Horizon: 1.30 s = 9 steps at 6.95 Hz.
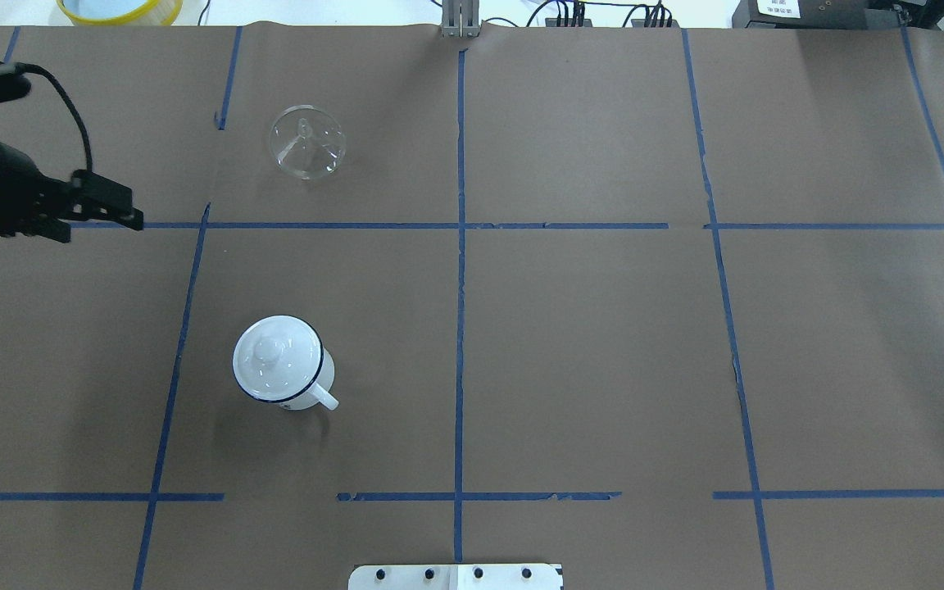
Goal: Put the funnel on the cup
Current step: 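Move the left gripper down over the white funnel in the mug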
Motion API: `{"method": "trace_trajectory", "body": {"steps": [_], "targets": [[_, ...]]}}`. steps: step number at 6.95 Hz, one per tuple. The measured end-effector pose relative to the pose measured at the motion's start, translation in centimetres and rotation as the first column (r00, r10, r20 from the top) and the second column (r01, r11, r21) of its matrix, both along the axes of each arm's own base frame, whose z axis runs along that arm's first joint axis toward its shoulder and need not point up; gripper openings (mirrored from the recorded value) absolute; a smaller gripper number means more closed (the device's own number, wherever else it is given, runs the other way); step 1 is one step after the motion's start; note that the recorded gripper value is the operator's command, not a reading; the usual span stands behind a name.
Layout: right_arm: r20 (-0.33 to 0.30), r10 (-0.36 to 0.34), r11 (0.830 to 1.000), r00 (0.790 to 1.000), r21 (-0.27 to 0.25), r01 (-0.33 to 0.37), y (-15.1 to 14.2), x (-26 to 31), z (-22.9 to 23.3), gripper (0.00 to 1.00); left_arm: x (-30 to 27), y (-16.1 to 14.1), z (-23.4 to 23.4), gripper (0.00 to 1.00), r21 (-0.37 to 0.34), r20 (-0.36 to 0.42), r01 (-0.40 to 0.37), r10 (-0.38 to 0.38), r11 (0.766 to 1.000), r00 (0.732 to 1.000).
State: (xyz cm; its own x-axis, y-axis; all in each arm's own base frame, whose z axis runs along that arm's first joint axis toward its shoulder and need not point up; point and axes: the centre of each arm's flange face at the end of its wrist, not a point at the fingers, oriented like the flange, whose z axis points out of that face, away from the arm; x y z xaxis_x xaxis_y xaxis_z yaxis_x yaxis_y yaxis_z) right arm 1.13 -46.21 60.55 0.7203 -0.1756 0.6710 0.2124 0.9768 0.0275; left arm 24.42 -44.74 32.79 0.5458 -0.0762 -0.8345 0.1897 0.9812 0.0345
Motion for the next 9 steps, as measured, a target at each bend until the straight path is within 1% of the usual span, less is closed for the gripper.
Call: {"method": "trace_trajectory", "body": {"steps": [1,2,4,6,7,9], "targets": [[0.0,0.0,1.0,1.0,0.0,0.0,0.0,0.0,0.0,1.0,4.0,2.2,-0.8,1.0,-0.024,0.015,0.007,-0.007,1.0,1.0],[0.0,0.0,1.0,1.0,0.0,0.0,0.0,0.0,0.0,1.0,6.8,3.5,-1.6,1.0,-0.048,0.044,0.011,-0.008,0.999,0.999],[0.0,0.0,1.0,1.0,0.0,0.0,0.0,0.0,0.0,1.0,11.6,4.6,-5.5,1.0,-0.086,0.111,0.013,-0.003,0.996,0.994],[0.0,0.0,1.0,1.0,0.0,0.0,0.0,0.0,0.0,1.0,14.5,6.1,-7.1,0.99,-0.106,0.132,0.02,-0.005,0.994,0.991],[0.0,0.0,1.0,1.0,0.001,0.0,0.0,0.0,0.0,1.0,15.1,6.6,-7.2,0.93,-0.111,0.134,0.014,0.001,0.994,0.991],[0.0,0.0,1.0,1.0,0.0,0.0,0.0,0.0,0.0,1.0,15.9,7.3,-7.0,0.89,-0.124,0.137,0.007,0.01,0.992,0.991]]}}
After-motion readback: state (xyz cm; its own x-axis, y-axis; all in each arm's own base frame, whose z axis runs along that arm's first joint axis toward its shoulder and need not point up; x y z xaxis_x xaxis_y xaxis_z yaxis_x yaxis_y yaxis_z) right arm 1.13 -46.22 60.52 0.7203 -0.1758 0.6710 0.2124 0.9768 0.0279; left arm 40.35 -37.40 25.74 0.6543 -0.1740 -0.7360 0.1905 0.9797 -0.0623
